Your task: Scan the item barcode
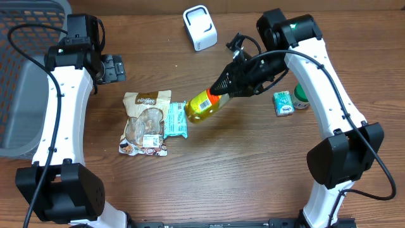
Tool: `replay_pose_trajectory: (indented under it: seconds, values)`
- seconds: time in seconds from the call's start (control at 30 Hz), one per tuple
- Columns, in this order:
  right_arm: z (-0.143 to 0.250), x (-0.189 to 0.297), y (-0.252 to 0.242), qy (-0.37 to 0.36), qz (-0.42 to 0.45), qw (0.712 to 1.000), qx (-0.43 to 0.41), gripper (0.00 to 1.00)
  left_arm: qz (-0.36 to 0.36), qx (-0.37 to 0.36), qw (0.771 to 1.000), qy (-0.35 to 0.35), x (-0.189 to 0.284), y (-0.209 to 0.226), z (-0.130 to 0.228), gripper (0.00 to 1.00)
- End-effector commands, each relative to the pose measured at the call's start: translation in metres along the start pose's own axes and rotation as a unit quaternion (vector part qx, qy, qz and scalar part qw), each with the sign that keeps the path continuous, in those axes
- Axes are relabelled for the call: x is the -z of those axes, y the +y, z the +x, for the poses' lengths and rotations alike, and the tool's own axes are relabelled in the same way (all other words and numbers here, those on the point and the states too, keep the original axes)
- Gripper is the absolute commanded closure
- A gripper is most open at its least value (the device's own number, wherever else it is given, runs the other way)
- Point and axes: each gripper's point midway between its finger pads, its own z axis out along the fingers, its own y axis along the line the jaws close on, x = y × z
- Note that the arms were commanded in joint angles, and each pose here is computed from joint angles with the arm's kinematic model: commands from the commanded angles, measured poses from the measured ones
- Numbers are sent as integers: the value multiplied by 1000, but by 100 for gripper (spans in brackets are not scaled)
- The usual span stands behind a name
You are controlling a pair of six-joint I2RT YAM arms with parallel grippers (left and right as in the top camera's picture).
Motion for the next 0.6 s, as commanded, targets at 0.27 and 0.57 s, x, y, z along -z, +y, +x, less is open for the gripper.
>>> replay_pose_trajectory:
  seconds: [0.27,0.57]
  values:
    - [13,13,38,-9,-76,992,103,77,1,1,1000,-16,9,5,-9,0]
    - [13,13,38,-9,-75,992,103,76,1,1,1000,-16,9,5,-9,0]
